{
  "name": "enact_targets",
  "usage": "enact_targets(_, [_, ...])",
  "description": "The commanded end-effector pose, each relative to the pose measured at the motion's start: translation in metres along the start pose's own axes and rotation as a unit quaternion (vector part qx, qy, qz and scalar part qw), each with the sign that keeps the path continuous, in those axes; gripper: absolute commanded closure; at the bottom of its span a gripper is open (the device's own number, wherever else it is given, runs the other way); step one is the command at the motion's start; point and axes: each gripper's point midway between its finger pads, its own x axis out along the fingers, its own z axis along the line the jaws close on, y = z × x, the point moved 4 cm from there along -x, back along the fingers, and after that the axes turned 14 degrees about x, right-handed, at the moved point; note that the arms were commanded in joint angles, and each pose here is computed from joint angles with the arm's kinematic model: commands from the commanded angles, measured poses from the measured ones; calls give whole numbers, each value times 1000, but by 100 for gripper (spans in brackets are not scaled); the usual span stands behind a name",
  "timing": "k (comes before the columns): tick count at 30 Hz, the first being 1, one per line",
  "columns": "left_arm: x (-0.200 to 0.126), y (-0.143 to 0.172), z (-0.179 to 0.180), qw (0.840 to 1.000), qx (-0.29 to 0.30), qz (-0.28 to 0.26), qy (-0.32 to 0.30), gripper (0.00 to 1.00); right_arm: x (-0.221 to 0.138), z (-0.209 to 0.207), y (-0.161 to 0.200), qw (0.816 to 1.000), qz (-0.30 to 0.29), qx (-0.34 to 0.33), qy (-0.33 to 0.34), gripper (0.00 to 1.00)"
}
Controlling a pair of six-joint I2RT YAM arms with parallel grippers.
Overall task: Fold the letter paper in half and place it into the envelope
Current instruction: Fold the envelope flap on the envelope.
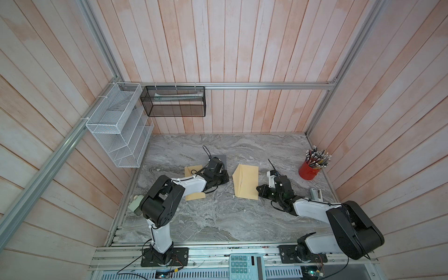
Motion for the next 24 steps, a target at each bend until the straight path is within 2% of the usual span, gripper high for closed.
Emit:
enact_targets(1, [10,3,0,1000,4,18,-3,90,3,-6,3,1000,-2,1,7,98])
enact_targets(14, [15,1,-42,998,29,23,48,91,16,-17,12,1000,21,11,17,98])
enact_targets(24, [32,24,-74,994,40,53,90,92,22,-20,18,999,31,24,9,98])
